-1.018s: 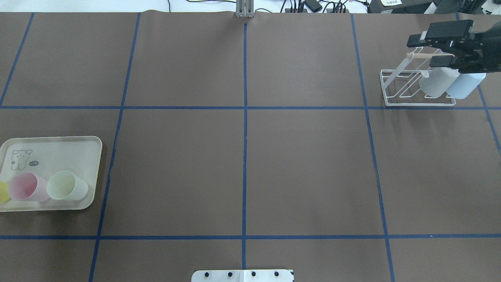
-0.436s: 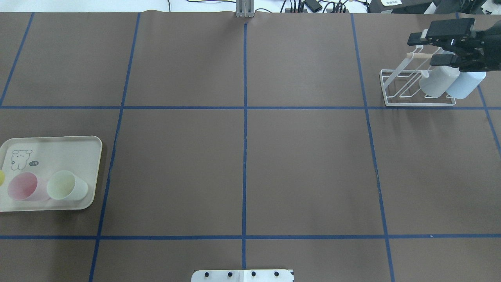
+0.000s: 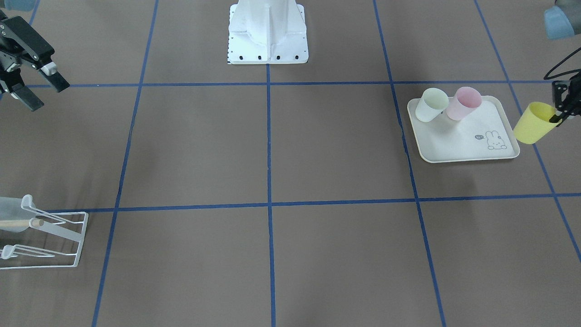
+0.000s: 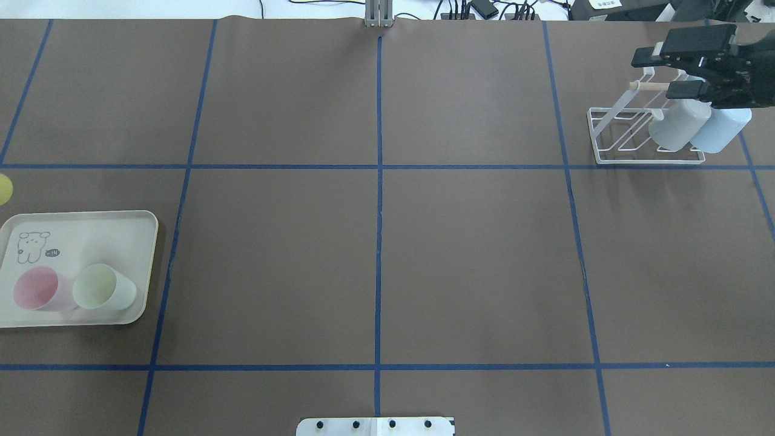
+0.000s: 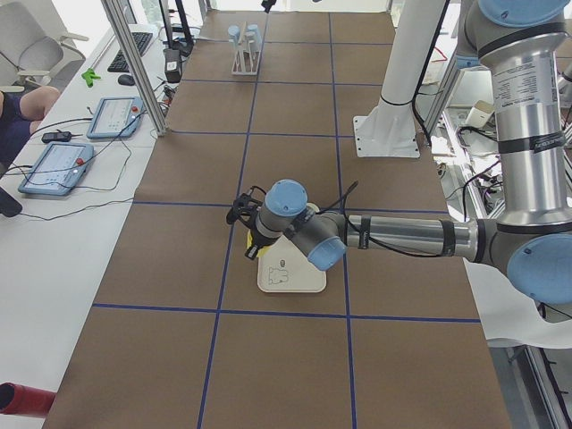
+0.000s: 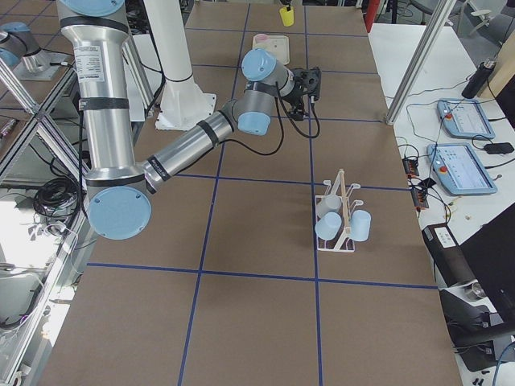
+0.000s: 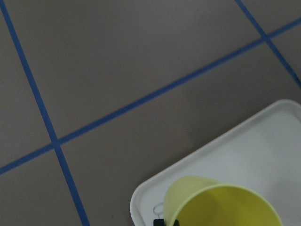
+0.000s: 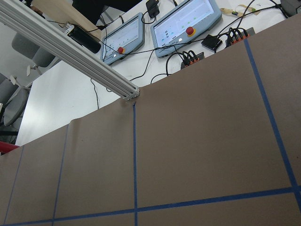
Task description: Transfer IKEA cup to right arm and place on rack
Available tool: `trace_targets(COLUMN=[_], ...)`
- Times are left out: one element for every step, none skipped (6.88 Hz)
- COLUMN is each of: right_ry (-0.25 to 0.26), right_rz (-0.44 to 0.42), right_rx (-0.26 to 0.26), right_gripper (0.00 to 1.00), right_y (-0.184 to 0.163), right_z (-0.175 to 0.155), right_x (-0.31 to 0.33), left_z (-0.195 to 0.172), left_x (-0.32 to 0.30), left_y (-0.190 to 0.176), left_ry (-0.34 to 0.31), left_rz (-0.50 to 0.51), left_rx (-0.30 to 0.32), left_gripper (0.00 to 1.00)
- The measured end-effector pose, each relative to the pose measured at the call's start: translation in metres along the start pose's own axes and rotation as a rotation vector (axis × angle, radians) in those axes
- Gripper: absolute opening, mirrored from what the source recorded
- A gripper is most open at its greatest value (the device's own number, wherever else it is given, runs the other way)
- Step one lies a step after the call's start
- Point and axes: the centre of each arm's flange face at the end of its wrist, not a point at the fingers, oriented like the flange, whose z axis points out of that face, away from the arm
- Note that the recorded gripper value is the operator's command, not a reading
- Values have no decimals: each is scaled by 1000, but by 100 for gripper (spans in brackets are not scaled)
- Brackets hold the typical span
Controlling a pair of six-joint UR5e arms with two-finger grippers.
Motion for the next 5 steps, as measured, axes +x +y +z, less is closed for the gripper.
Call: trace_targets(right_ry=[-2,-3,-5,-10,-16], right_rz=[-1,-1,2,10,26], right_rx=[1,2,2,4,6], right_gripper=[100,100,100,100,100], right_y=[-1,-1,-2,-2,-3], right_z=[0,1,1,1,2], right_x=[-1,-2,-4,-6,-9], left_z=[-3,-9,-17,-20,-20], left_x=[12,31,56,85,113], left_y=[-43,-85,-123,-153,-173], left_ry=[7,29,66,113,166], left_rz=[-59,-140,-235,-328,-414], left_rx=[39,83,125,149,159], left_gripper=[0,0,0,0,0])
